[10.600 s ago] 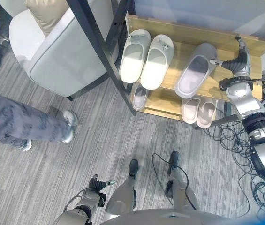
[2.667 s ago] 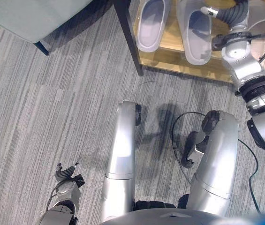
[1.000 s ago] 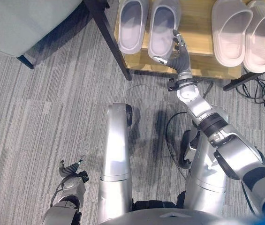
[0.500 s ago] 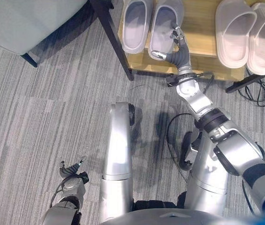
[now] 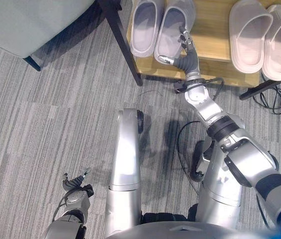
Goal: Arrange the slippers neatly on the shoe rack.
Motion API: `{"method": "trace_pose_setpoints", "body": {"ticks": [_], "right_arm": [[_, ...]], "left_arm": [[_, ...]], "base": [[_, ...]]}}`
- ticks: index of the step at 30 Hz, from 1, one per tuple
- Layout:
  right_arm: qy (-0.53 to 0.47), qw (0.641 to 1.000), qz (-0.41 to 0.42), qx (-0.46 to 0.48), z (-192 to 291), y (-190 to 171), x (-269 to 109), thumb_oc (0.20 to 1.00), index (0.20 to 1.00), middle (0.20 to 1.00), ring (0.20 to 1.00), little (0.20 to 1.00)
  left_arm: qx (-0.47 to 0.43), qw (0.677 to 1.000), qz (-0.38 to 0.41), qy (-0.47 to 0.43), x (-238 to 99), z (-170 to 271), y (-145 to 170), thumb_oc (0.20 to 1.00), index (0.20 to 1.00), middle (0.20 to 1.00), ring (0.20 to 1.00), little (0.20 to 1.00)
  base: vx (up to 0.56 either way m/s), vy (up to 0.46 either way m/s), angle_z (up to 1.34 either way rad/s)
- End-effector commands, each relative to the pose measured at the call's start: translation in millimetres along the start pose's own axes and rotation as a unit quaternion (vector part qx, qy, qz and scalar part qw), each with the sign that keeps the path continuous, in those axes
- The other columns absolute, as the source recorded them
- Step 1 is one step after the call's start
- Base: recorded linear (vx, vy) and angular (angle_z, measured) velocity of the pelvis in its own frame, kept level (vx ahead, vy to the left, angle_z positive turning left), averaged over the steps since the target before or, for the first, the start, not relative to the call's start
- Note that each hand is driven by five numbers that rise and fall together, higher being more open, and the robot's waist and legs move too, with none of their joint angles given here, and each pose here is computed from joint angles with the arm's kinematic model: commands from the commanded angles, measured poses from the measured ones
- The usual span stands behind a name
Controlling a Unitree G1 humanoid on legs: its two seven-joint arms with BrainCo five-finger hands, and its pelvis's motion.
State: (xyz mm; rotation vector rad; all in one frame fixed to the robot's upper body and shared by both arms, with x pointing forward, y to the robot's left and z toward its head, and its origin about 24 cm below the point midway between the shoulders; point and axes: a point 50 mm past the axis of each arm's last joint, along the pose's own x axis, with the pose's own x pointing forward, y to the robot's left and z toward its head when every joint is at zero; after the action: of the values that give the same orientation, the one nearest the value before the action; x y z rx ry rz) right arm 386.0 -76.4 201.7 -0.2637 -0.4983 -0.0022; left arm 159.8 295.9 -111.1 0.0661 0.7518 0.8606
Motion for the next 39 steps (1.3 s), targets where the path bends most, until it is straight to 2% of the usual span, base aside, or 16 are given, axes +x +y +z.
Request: {"method": "trace_pose_setpoints", "body": {"ticks": [1, 7, 12, 16, 19, 22, 26, 28, 29, 31, 32, 33, 34, 36, 38, 39], "right_arm": [[-0.111, 0.993, 0.017, 0.025, 56, 11, 16, 1.0, 1.0, 1.0, 1.0, 1.0], [-0.14, 0.989, -0.035, -0.031, 54, -10, 12, 1.0, 1.0, 1.0, 1.0, 1.0], [-0.216, 0.97, -0.058, -0.097, 68, -31, -1, 1.0, 1.0, 1.0, 1.0, 1.0], [-0.297, 0.924, -0.102, -0.217, 71, -86, -53, 1.0, 1.0, 1.0, 1.0, 1.0], [-0.242, 0.935, -0.136, -0.22, 44, -115, -90, 1.0, 1.0, 1.0, 1.0, 1.0], [-0.198, 0.929, -0.167, -0.265, 28, -140, -118, 1.0, 1.0, 1.0, 1.0, 1.0], [-0.088, 0.924, -0.224, -0.296, -11, -173, -149, 1.0, 1.0, 1.0, 1.0, 1.0], [0.049, 0.927, -0.256, -0.27, -59, -187, -173, 1.0, 1.0, 1.0, 1.0, 1.0], [0.049, 0.927, -0.256, -0.27, -60, -187, -173, 1.0, 1.0, 1.0, 1.0, 1.0], [0.158, 0.914, -0.283, -0.244, -99, -192, -197, 1.0, 1.0, 1.0, 1.0, 1.0], [0.29, 0.883, -0.326, -0.175, -143, -190, -231, 1.0, 1.0, 1.0, 1.0, 1.0], [0.341, 0.867, -0.326, -0.158, -159, -185, -246, 1.0, 1.0, 1.0, 1.0, 1.0], [0.422, 0.836, -0.323, -0.139, -180, -176, -274, 1.0, 1.0, 1.0, 1.0, 1.0], [0.511, 0.797, -0.293, -0.132, -199, -162, -311, 1.0, 1.0, 1.0, 1.0, 1.0], [0.632, 0.728, -0.23, -0.131, -212, -144, -367, 1.0, 1.0, 1.0, 1.0, 1.0], [0.647, 0.716, -0.224, -0.137, -213, -144, -375, 1.0, 1.0, 1.0, 1.0, 1.0]], "left_arm": [[0.05, 0.998, 0.039, 0.008, 2, -15, 25, 1.0, 1.0, 1.0, 1.0, 1.0], [0.051, 0.998, 0.045, 0.017, 0, -20, 26, 1.0, 1.0, 1.0, 1.0, 1.0], [0.054, 0.997, 0.046, 0.022, -2, -23, 23, 1.0, 1.0, 1.0, 1.0, 1.0], [0.042, 0.999, 0.03, 0.002, -5, -14, 6, 1.0, 1.0, 1.0, 1.0, 1.0], [0.028, 0.999, 0.025, 0.001, -10, -19, 0, 1.0, 1.0, 1.0, 1.0, 1.0], [0.01, 1.0, 0.02, -0.009, -12, -15, -6, 1.0, 1.0, 1.0, 1.0, 1.0], [-0.012, 0.998, 0.013, -0.058, -9, 9, -13, 1.0, 1.0, 1.0, 1.0, 1.0], [-0.034, 0.995, -0.004, -0.094, -6, 32, -18, 1.0, 1.0, 1.0, 1.0, 1.0], [-0.033, 0.995, -0.004, -0.094, -6, 32, -18, 1.0, 1.0, 1.0, 1.0, 1.0], [-0.043, 0.992, -0.017, -0.114, -5, 47, -20, 1.0, 1.0, 1.0, 1.0, 1.0], [-0.032, 0.993, -0.026, -0.114, -1, 51, -17, 1.0, 1.0, 1.0, 1.0, 1.0], [-0.035, 0.993, -0.027, -0.111, 0, 52, -16, 1.0, 1.0, 1.0, 1.0, 1.0], [-0.026, 0.995, -0.031, -0.092, 1, 43, -13, 1.0, 1.0, 1.0, 1.0, 1.0], [-0.009, 0.996, -0.039, -0.075, 1, 32, -13, 1.0, 1.0, 1.0, 1.0, 1.0], [0.046, 0.996, -0.068, -0.036, -3, 9, -16, 1.0, 1.0, 1.0, 1.0, 1.0], [0.051, 0.996, -0.071, -0.027, -4, 4, -16, 1.0, 1.0, 1.0, 1.0, 1.0]], "base": [[0.0, 0.0, 0.0], [0.0, 0.0, 0.0], [0.0, 0.0, 0.0], [0.0, 0.0, 0.0], [0.0, 0.011, -0.07], [-0.01, 0.002, -0.08], [-0.03, 0.034, -0.04], [-0.12, 0.07, -0.36], [-0.14, 0.056, -0.37], [-0.12, 0.081, 0.06], [-0.14, 0.127, 0.38], [-0.18, 0.119, 0.31], [-0.14, 0.051, 0.32], [-0.12, 0.012, 0.25], [-0.07, -0.024, 0.14], [0.03, -0.017, 0.12]]}}
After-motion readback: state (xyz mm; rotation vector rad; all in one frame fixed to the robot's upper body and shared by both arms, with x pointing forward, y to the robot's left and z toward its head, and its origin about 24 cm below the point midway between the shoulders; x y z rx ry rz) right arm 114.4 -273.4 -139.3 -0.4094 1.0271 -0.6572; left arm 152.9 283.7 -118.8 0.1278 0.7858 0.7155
